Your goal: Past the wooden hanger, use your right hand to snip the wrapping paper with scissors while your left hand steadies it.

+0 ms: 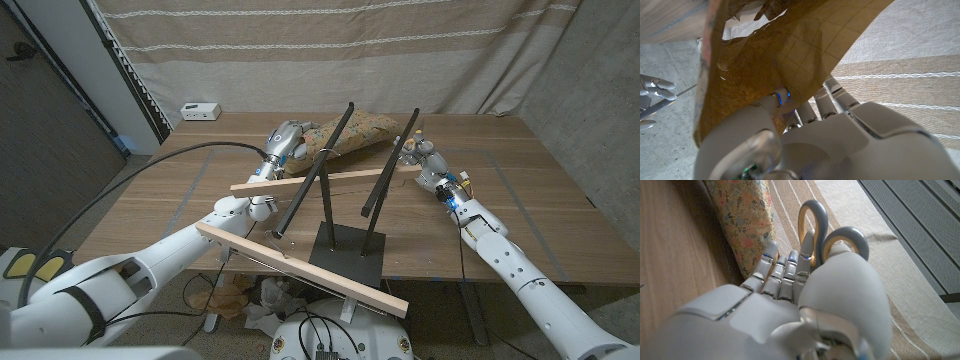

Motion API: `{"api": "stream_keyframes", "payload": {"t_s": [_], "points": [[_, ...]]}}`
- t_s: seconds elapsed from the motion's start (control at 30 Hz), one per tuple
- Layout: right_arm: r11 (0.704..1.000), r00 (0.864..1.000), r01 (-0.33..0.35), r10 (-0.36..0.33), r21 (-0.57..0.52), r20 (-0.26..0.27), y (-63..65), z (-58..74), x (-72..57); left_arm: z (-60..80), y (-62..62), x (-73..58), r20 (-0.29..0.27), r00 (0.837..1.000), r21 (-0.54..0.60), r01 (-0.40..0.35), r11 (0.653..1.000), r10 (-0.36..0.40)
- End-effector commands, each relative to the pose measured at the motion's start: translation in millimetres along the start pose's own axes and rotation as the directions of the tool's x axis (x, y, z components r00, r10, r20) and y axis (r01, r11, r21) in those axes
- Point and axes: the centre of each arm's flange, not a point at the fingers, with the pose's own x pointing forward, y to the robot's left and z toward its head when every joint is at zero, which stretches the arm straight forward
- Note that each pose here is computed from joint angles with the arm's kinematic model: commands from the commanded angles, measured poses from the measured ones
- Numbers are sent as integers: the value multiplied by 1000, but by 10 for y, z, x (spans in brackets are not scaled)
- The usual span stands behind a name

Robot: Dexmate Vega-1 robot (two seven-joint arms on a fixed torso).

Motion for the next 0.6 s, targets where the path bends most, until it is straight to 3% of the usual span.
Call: {"api": "stream_keyframes", "payload": {"t_s": [0.03,0.6], "points": [[1000,1000,-11,11,-28,-8,-3,12,33,-13,-4,-7,-14,1000,-6,0,1000,0],[1000,1000,-2,2,-19,-3,1,-7,31,-36,0,-37,-14,1000,4,17,1000,-17]]}}
